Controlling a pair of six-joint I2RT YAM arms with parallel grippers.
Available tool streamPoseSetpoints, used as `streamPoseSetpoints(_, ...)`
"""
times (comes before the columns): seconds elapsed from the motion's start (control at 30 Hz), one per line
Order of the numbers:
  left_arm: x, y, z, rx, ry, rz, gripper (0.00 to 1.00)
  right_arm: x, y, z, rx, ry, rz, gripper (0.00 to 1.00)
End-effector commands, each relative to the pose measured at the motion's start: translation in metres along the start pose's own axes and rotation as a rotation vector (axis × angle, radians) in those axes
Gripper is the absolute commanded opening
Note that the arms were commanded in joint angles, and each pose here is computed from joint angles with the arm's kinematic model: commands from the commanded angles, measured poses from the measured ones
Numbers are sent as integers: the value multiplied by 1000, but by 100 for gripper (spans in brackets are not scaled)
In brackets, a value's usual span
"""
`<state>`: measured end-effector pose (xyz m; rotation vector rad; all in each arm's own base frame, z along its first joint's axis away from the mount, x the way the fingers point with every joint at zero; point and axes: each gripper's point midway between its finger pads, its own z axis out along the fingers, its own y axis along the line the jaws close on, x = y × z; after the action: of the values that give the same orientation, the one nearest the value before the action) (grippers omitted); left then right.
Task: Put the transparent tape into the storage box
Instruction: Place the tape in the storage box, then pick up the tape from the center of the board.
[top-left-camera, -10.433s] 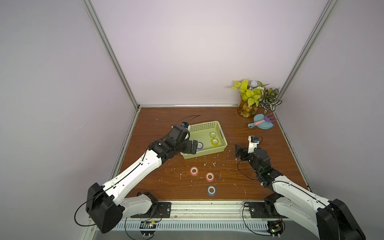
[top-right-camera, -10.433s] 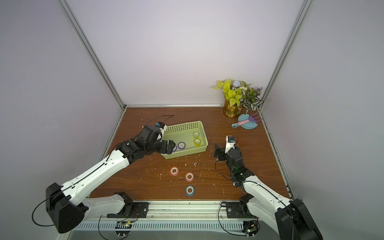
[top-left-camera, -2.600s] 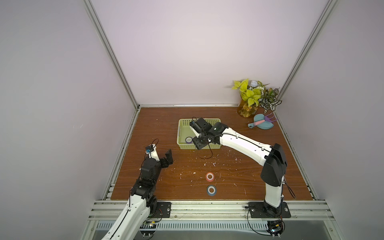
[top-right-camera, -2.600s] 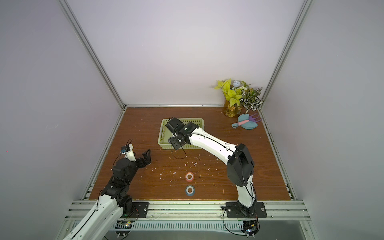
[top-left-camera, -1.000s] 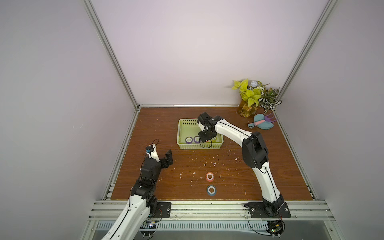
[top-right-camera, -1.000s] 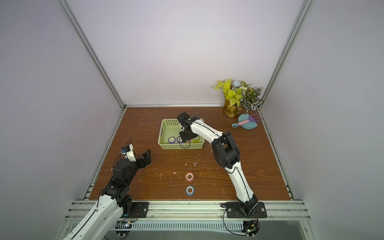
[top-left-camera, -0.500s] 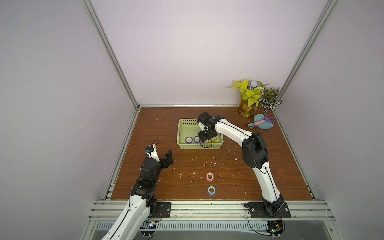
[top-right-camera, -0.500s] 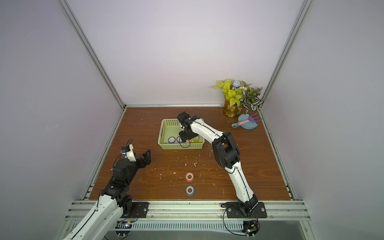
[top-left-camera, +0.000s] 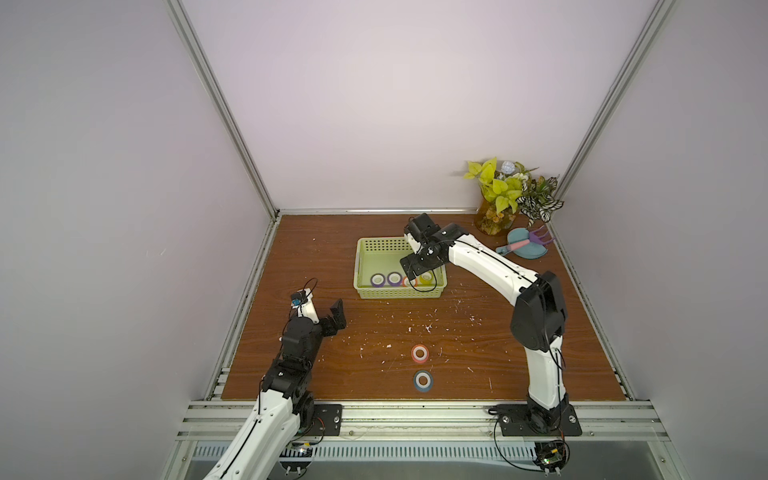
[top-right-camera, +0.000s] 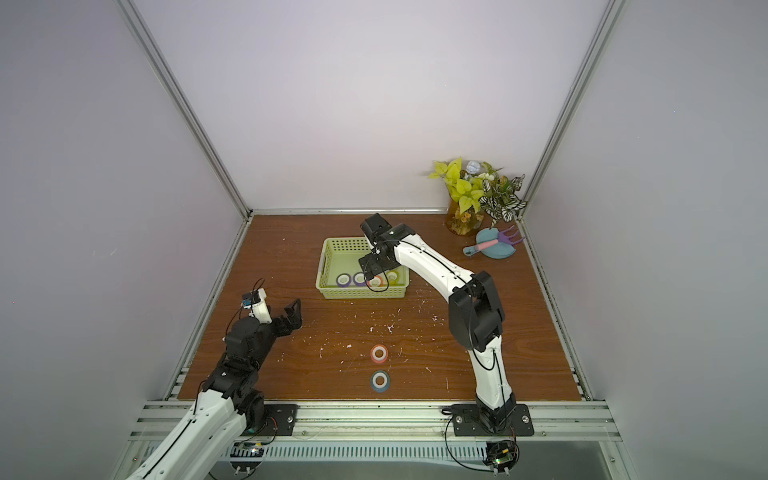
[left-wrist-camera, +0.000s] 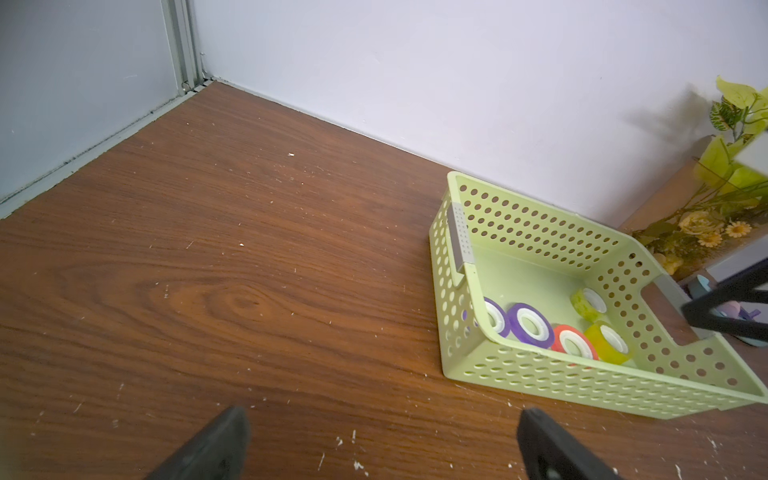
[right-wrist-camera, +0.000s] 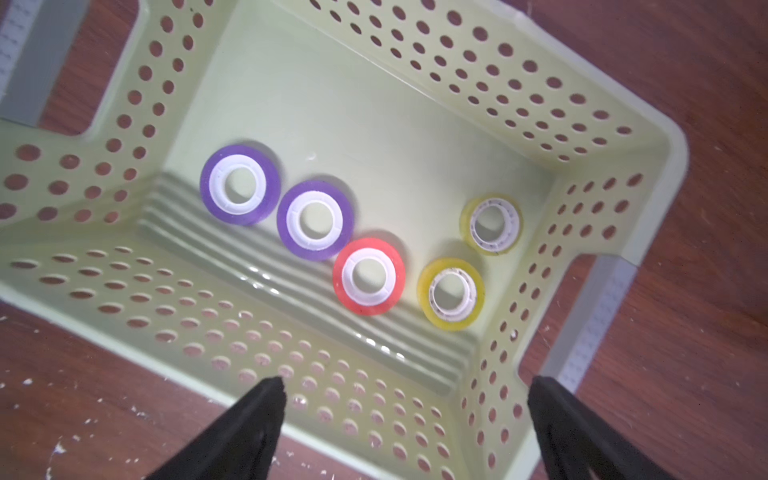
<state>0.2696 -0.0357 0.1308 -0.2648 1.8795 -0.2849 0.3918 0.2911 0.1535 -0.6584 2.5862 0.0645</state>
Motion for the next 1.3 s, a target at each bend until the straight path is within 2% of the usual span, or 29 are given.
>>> streamPoseSetpoints(0.0, -3, 5, 0, -21, -22, -3, 100, 11, -12, -22, 37, -29, 21, 99)
streamPoseSetpoints(0.23, -3, 5, 0, -21, -23, -5, 100, 69, -23, -32, 50, 4, 54, 99)
streamPoseSetpoints(0.47, -3, 6, 0, -24, -22, -6, 100, 115, -7, -38, -18, 30, 70, 99)
streamPoseSetpoints(0.67, -3, 6, 0, -25, -21, -6, 100, 143, 23, -28, -50, 86, 29, 99)
streamPoseSetpoints(1.03, -3, 6, 0, -22, -21, -5, 100, 173, 106, -10, -158, 171, -82, 96)
streamPoseSetpoints(1.27, -4, 6, -1, -21, -25, -4, 100, 194, 123, -4, -169, 212, -114, 94)
